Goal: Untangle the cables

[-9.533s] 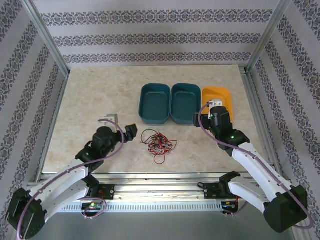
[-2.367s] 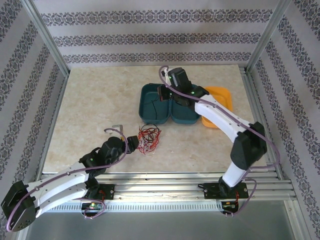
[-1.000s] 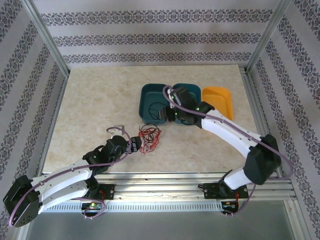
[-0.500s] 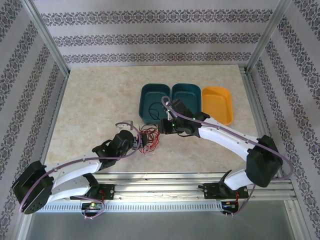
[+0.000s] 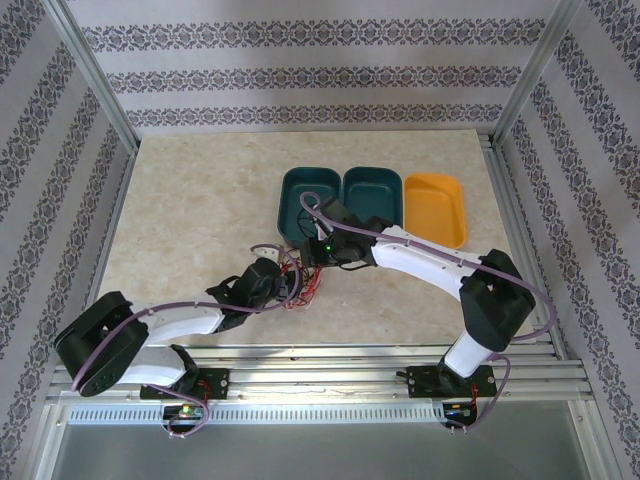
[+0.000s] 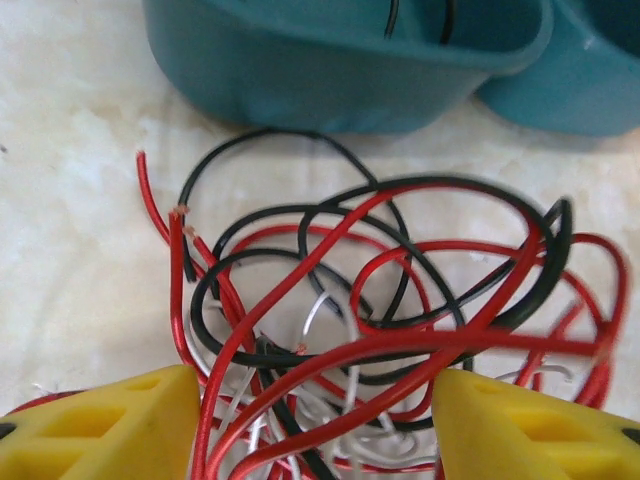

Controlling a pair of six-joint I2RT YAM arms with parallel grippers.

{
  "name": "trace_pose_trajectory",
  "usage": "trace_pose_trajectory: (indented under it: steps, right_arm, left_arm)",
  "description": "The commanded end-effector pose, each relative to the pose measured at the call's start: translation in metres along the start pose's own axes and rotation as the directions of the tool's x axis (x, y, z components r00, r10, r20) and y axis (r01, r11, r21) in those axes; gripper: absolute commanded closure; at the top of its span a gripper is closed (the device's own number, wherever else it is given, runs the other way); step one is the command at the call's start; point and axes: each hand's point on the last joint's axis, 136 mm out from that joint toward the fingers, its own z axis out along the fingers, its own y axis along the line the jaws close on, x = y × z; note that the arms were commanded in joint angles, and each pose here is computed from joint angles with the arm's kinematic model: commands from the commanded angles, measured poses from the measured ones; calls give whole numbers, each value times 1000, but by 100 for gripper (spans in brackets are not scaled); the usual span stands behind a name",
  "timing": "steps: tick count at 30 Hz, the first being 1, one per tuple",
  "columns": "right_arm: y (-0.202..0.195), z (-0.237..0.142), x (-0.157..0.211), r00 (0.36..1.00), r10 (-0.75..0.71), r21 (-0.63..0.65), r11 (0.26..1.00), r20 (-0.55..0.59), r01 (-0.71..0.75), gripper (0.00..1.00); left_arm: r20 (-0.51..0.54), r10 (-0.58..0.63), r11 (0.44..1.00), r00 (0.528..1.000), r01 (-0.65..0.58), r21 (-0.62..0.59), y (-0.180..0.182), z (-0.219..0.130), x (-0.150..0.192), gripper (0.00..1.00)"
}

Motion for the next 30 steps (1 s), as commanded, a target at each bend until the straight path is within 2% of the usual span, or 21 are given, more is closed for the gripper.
trace_pose_trajectory:
  steps: [1, 11, 18, 30]
  right_arm:
    - [2, 0, 6, 1000, 15, 3, 1000, -23, -15, 64]
    - [-10, 0, 16, 998, 62, 23, 998, -15, -62, 64]
    - [-22, -10, 14, 993, 103, 44, 993, 54, -106, 60]
    - [-17, -1, 9, 980, 191, -30, 981, 52, -189, 55]
  left_arm:
    - [6, -21, 998, 1000, 21, 66, -10, 3, -1, 41]
    - [2, -54, 996, 999, 54, 71, -3, 4, 11, 51]
    - [6, -57, 997, 998, 57, 60, 2, 0, 13, 51]
    - [13, -58, 997, 998, 57, 54, 5, -3, 13, 50]
